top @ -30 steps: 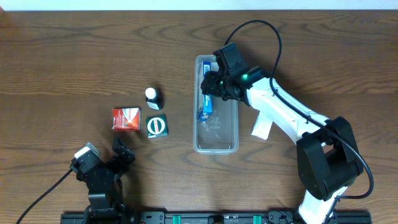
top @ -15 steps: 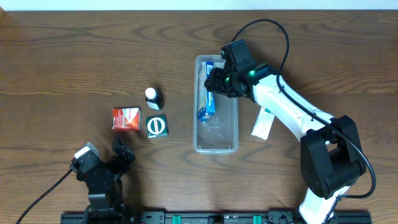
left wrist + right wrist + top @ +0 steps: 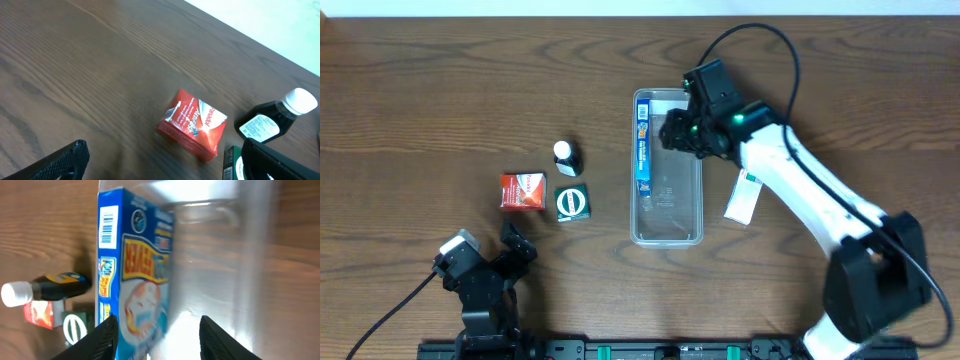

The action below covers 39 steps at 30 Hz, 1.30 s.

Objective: Pack container
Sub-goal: 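Carry the blue box into the clear container and lower it along the left side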

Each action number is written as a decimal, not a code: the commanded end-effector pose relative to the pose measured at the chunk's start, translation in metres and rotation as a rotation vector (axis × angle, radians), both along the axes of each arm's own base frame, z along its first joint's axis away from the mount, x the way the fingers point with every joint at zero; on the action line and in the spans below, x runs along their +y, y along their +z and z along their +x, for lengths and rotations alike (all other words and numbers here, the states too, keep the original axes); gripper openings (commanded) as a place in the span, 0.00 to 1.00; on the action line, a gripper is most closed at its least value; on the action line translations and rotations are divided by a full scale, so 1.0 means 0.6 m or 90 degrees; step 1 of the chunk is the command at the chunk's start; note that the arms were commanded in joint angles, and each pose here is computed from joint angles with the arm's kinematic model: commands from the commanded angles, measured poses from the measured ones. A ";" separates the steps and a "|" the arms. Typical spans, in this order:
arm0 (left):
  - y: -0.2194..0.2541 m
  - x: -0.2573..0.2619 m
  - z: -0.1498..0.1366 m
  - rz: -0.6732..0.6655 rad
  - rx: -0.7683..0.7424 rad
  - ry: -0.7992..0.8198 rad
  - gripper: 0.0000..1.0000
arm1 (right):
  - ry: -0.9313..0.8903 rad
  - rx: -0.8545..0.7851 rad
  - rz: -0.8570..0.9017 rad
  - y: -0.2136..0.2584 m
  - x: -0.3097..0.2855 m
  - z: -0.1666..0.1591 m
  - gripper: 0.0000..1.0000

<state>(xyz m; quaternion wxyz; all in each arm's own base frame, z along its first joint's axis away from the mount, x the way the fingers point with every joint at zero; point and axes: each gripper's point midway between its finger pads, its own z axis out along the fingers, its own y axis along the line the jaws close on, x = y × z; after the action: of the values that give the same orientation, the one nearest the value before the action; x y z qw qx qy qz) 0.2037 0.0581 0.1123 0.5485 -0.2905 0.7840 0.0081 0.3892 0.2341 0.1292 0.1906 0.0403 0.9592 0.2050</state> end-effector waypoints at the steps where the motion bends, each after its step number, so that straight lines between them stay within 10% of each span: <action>1: -0.013 0.004 -0.002 0.008 0.012 0.004 0.98 | -0.023 -0.070 -0.068 0.048 -0.045 0.007 0.52; 9: -0.013 0.004 -0.002 0.008 0.012 0.004 0.98 | 0.056 -0.101 -0.031 0.069 0.012 -0.011 0.57; 16: -0.013 0.004 -0.002 0.008 0.012 0.004 0.98 | 0.096 -0.106 -0.005 0.040 0.067 -0.004 0.13; 23: -0.013 0.004 -0.002 0.008 0.012 0.004 0.98 | 0.115 -0.111 0.006 0.024 0.093 0.001 0.02; 39: -0.013 0.004 -0.002 0.008 0.012 0.004 0.98 | 0.150 -0.120 0.007 0.006 0.119 0.000 0.01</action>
<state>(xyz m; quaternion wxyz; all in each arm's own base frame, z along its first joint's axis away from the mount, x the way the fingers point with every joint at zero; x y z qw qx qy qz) 0.2036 0.0581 0.1122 0.5484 -0.2905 0.7841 0.0081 0.3939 0.2981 0.1379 0.2591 -0.0757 0.9339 0.2343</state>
